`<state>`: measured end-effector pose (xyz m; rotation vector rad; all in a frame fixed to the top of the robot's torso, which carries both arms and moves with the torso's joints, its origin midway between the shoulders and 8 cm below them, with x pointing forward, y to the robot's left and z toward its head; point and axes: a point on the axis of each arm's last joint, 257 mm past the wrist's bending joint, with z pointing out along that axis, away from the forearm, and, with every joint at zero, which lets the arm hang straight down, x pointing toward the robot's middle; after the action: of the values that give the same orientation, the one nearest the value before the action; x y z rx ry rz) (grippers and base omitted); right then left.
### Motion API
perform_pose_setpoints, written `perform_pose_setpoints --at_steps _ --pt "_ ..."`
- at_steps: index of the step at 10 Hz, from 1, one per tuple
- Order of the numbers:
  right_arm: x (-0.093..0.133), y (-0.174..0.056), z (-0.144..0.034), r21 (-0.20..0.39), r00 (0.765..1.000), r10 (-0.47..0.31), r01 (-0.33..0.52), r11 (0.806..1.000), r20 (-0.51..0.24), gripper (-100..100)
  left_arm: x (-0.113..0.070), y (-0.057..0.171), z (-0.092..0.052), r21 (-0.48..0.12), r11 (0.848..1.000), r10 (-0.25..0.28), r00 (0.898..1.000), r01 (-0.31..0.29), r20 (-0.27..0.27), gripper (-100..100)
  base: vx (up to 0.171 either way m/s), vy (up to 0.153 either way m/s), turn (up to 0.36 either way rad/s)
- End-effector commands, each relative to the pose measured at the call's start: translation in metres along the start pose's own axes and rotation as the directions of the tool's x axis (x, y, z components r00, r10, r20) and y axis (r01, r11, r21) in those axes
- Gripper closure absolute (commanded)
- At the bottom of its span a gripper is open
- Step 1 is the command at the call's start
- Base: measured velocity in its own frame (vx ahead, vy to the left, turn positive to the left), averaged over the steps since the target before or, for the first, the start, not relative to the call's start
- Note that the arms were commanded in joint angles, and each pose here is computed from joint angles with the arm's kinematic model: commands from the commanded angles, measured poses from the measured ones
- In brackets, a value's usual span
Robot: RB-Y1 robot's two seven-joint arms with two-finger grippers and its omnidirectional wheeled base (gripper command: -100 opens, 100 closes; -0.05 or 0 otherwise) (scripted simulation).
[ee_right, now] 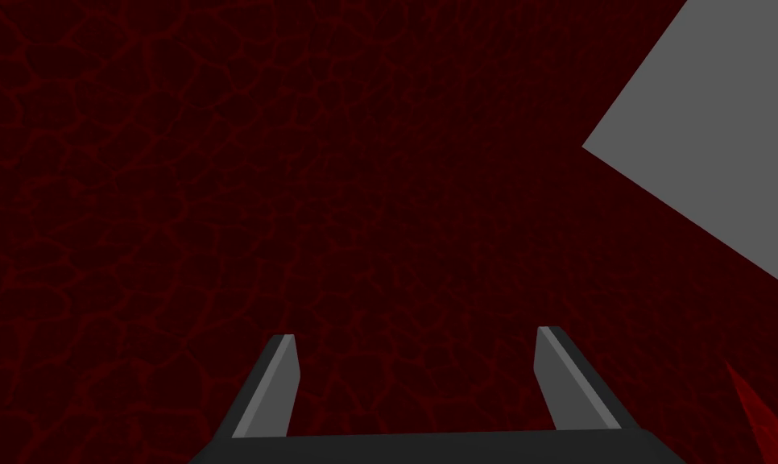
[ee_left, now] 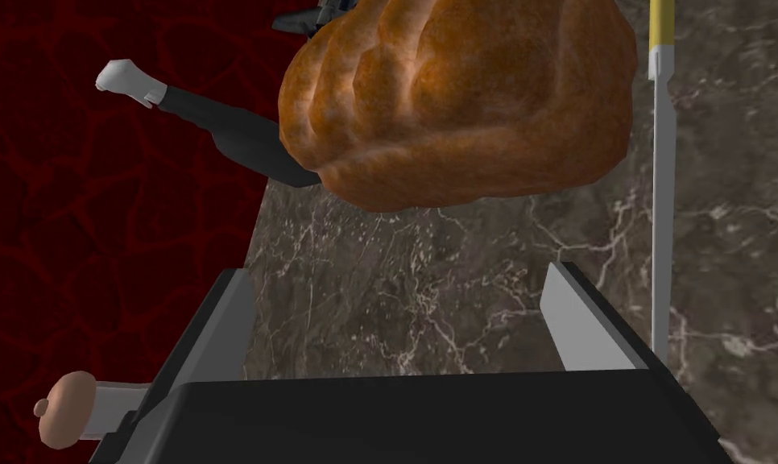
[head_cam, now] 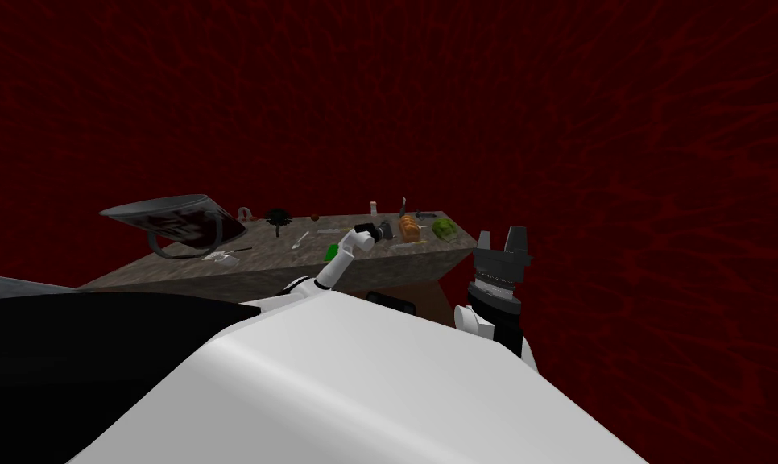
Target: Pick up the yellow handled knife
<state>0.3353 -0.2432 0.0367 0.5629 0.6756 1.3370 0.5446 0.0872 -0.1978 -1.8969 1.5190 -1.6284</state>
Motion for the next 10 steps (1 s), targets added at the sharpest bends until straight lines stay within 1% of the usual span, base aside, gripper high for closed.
perform_pose_setpoints --at_steps 1,3,4,5,6,7,9,10 --pt "0.0 0.0 0.0 0.0 1.0 0.0 0.0 1.0 0.0 0 0.002 0.007 0.008 -0.051 0.998 -0.028 0.999 0.029 0.014 -100 0.005 0.001 0.011" --pt "0.0 0.0 0.0 0.0 1.0 0.0 0.0 1.0 0.0 0 -0.005 0.018 0.007 -0.094 0.995 -0.026 0.999 0.03 0.044 -100 0.003 0.0 0.0" --pt "0.0 0.0 0.0 0.0 1.0 0.0 0.0 1.0 0.0 0 -0.002 0.023 0.015 -0.132 0.99 -0.049 0.997 0.056 0.057 -100 0.006 -0.003 0.014" --pt "0.0 0.0 0.0 0.0 1.0 0.0 0.0 1.0 0.0 0 -0.007 0.029 0.015 -0.157 0.986 -0.045 0.996 0.057 0.076 -100 0.008 -0.007 0.003" --pt "0.0 0.0 0.0 0.0 1.0 0.0 0.0 1.0 0.0 0 -0.008 0.031 0.014 -0.165 0.985 -0.044 0.996 0.057 0.082 -100 0.005 -0.005 -0.001" --pt "0.0 0.0 0.0 0.0 1.0 0.0 0.0 1.0 0.0 0 -0.006 0.036 0.021 -0.203 0.976 -0.061 0.993 0.081 0.102 -100 0.009 -0.008 0.02" --pt "0.0 0.0 0.0 0.0 1.0 0.0 0.0 1.0 0.0 0 -0.011 0.044 0.019 -0.231 0.969 -0.056 0.991 0.083 0.123 -100 0.009 -0.009 0.002" --pt "0.0 0.0 0.0 0.0 1.0 0.0 0.0 1.0 0.0 0 -0.01 0.048 0.025 -0.266 0.958 -0.067 0.987 0.105 0.146 -100 0.01 -0.014 0.022"
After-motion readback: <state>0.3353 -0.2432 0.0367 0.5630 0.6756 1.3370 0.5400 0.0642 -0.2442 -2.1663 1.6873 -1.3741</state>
